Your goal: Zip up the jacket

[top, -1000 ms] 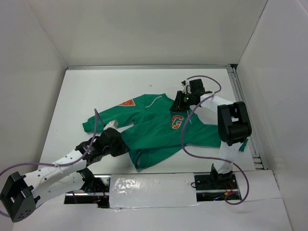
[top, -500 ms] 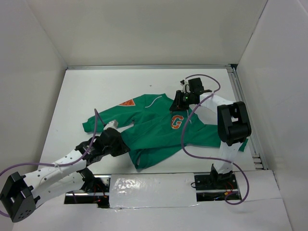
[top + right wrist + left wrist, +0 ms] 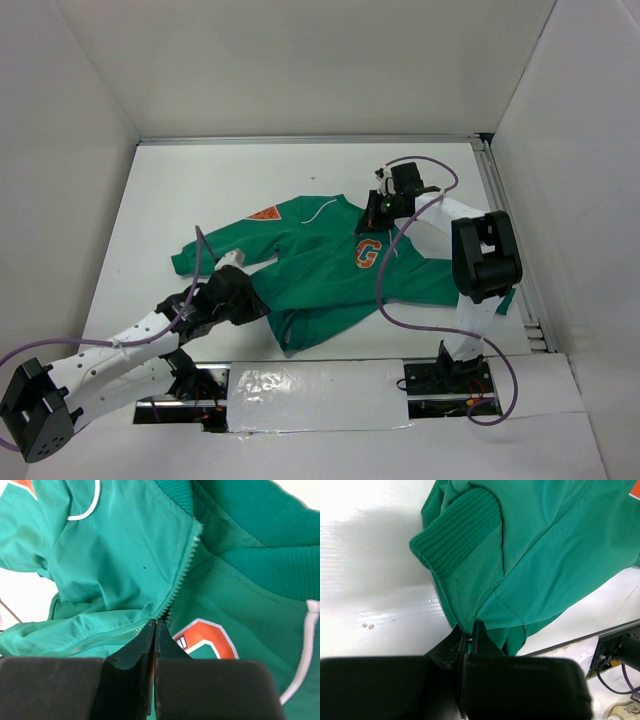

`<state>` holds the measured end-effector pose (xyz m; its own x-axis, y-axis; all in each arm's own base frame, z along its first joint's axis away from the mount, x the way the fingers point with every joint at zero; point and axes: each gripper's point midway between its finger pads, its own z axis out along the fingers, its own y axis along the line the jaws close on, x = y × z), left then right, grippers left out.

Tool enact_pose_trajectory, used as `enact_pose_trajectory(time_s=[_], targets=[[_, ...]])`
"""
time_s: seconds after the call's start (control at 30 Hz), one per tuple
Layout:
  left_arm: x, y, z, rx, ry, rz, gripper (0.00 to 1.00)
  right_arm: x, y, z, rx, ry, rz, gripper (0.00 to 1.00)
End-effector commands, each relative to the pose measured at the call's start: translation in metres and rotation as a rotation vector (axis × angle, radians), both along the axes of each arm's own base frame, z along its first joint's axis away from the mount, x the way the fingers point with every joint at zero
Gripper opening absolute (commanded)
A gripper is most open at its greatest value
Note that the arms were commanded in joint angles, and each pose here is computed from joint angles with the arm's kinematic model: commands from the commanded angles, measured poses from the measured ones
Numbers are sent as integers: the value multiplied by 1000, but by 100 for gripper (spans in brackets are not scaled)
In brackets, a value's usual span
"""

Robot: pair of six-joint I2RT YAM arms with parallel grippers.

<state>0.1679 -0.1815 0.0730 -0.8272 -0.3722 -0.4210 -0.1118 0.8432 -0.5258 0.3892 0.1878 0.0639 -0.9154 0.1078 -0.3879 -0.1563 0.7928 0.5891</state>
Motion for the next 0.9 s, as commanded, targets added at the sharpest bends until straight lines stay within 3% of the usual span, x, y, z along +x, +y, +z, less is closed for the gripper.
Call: enact_pose_trajectory(time_s=[0.0, 0.13, 0.17, 0.27, 0.37, 0.5, 0.63, 0.83, 0.87], targets=[[14, 0, 20, -8, -75, 24, 0, -3, -3, 14, -39, -51, -1, 0], [30, 4, 40, 6, -152, 64, 0, 22, -39, 20, -343, -168, -202, 0], [36, 4, 50, 6, -177, 77, 0, 34, -63, 28, -528, -235, -309, 0], [53, 16, 70, 51, -251, 137, 0, 54, -107, 56, -815, -316, -493, 0], [62, 28, 83, 73, -263, 196, 0, 79, -131, 83, -944, -413, -624, 0], [69, 41, 89, 50, -270, 241, 0, 117, -141, 102, -903, -453, -675, 0], [72, 56, 82, 54, -244, 306, 0, 142, -114, 133, -731, -562, -602, 0], [67, 68, 74, 53, -208, 346, 0, 187, -151, 146, -768, -552, -691, 0], [66, 70, 73, 56, -207, 354, 0, 194, -161, 127, -803, -512, -696, 0]])
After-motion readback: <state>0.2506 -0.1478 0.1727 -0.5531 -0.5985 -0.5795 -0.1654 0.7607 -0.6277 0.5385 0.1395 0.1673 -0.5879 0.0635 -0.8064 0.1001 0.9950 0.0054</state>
